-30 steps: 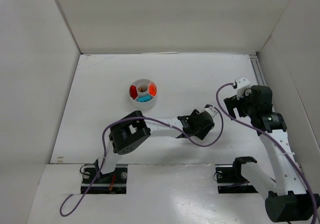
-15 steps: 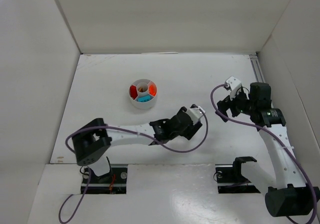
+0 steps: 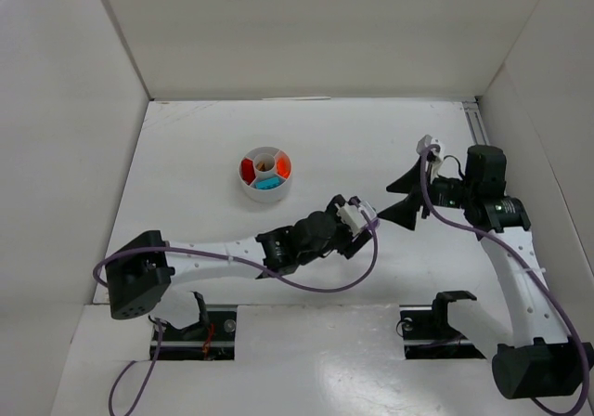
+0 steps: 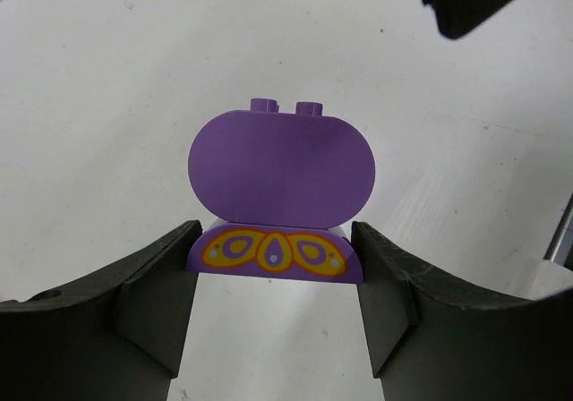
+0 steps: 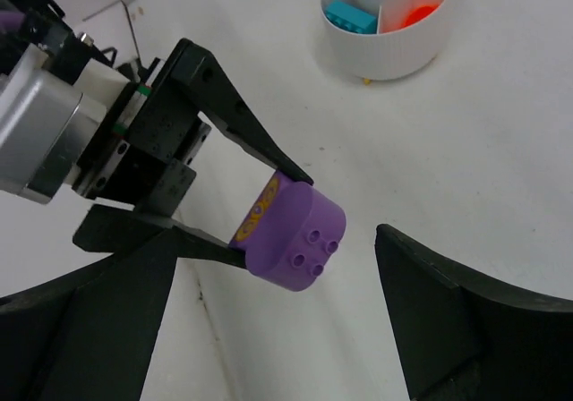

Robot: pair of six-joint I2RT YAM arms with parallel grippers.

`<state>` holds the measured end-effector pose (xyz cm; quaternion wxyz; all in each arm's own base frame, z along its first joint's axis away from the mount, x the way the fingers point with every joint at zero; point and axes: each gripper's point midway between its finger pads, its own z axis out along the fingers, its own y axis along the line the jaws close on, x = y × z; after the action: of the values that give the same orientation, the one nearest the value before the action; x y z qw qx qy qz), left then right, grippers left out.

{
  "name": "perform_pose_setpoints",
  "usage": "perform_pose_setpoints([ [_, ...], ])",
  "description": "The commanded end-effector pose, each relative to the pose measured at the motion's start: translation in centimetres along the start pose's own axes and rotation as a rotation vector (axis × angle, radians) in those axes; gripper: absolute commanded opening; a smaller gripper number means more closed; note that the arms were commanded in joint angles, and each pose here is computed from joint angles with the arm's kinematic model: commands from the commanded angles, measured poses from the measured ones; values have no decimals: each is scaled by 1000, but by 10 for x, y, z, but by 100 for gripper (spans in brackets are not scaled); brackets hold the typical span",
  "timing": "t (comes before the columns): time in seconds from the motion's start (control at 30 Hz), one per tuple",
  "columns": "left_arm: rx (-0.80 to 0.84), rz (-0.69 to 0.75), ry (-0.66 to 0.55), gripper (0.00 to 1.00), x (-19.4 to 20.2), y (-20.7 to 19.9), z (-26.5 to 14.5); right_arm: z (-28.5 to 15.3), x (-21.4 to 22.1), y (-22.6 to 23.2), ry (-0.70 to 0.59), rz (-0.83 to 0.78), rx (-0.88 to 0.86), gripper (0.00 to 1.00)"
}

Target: Sort the legos into containers by color

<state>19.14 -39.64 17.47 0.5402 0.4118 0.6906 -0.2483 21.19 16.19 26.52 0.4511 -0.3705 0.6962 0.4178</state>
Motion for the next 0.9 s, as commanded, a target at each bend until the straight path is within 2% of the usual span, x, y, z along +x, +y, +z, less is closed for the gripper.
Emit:
perform_pose_setpoints([
  [0.0,-63,18,-151,36,-43,6,-10,-3,-25,14,-70,47,-39,94],
  [0.27,-86,12,-224,36,-56,10,-25,3,-13,-8,-43,160,38,91],
  [0.4,-100,18,-260,36,-64,14,-29,6,-15,-11,-54,177,39,87],
  [0.67,-116,29,-301,36,-74,17,-29,28,-13,-6,-17,187,-18,88],
  [0.73,-116,29,-300,35,-74,17,-29,31,-12,-8,-14,193,-19,87],
  [0.87,-118,35,-309,35,-76,18,-30,34,-18,-13,-32,190,-9,76],
])
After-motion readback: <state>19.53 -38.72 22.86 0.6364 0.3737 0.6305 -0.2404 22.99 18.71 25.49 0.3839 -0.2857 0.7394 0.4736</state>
